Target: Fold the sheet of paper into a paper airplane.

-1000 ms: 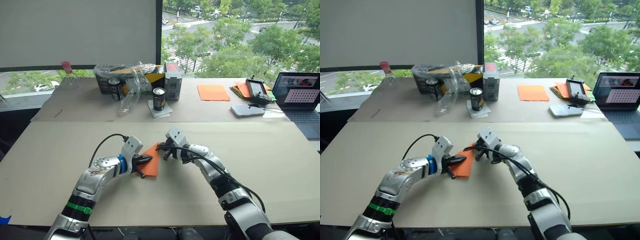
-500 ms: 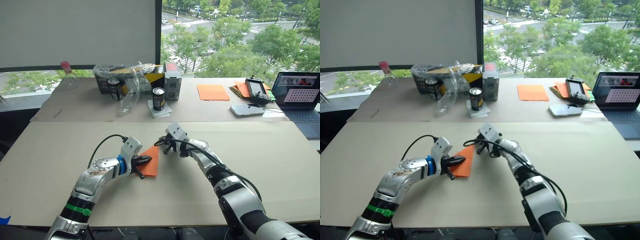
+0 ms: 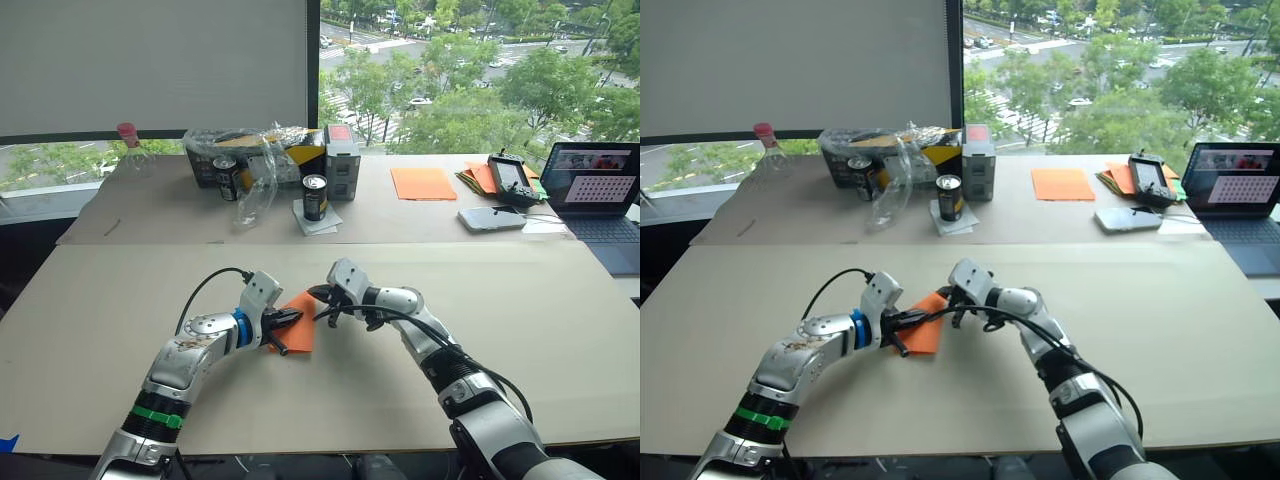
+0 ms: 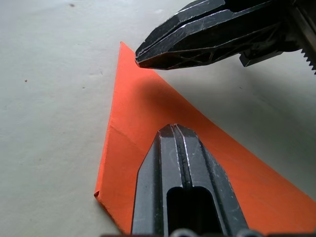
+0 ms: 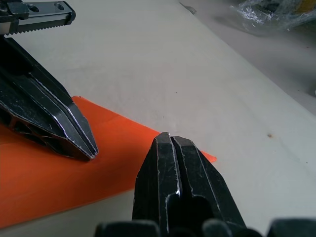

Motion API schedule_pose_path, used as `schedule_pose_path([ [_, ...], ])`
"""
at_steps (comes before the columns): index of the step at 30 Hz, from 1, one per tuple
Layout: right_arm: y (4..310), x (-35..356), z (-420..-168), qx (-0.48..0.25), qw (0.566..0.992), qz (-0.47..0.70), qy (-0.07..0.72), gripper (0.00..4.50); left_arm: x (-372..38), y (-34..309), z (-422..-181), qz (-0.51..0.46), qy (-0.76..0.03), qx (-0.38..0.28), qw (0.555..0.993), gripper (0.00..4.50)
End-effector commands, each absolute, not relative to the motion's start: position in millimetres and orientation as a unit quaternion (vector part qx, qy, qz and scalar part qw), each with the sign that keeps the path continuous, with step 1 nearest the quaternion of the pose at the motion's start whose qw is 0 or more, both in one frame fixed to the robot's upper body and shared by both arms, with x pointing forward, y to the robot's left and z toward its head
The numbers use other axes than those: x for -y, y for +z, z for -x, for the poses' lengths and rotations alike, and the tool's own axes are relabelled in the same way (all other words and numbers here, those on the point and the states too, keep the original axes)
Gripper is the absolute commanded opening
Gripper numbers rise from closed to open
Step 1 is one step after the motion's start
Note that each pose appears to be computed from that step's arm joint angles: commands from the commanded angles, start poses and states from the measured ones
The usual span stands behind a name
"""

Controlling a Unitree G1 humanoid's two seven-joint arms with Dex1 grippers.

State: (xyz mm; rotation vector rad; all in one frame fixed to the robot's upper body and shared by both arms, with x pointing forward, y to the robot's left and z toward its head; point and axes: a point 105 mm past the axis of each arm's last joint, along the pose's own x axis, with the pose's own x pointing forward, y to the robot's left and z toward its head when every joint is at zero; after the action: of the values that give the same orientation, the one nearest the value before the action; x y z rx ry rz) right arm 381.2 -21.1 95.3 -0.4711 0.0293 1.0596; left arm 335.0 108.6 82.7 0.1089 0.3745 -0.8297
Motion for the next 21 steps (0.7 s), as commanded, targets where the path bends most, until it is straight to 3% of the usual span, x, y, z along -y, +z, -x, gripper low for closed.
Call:
schedule_pose_path([
  [1, 94.6, 17.1, -378.5, -0.012, 0.824, 0.238, 0.515, 0.00, -114.1, 76.0, -335.0, -0.061, -0.389, -0.197, 0.898, 0.03],
  [14, 58.3, 29.7, -336.3, -0.059, 0.791, 0.230, 0.563, 0.00, -116.6, 81.2, -335.2, -0.064, -0.406, -0.201, 0.889, 0.03],
  [21, 67.2, 23.0, -321.3, -0.045, 0.768, 0.250, 0.588, 0.00, -117.1, 83.4, -336.7, -0.063, -0.410, -0.202, 0.887, 0.03],
])
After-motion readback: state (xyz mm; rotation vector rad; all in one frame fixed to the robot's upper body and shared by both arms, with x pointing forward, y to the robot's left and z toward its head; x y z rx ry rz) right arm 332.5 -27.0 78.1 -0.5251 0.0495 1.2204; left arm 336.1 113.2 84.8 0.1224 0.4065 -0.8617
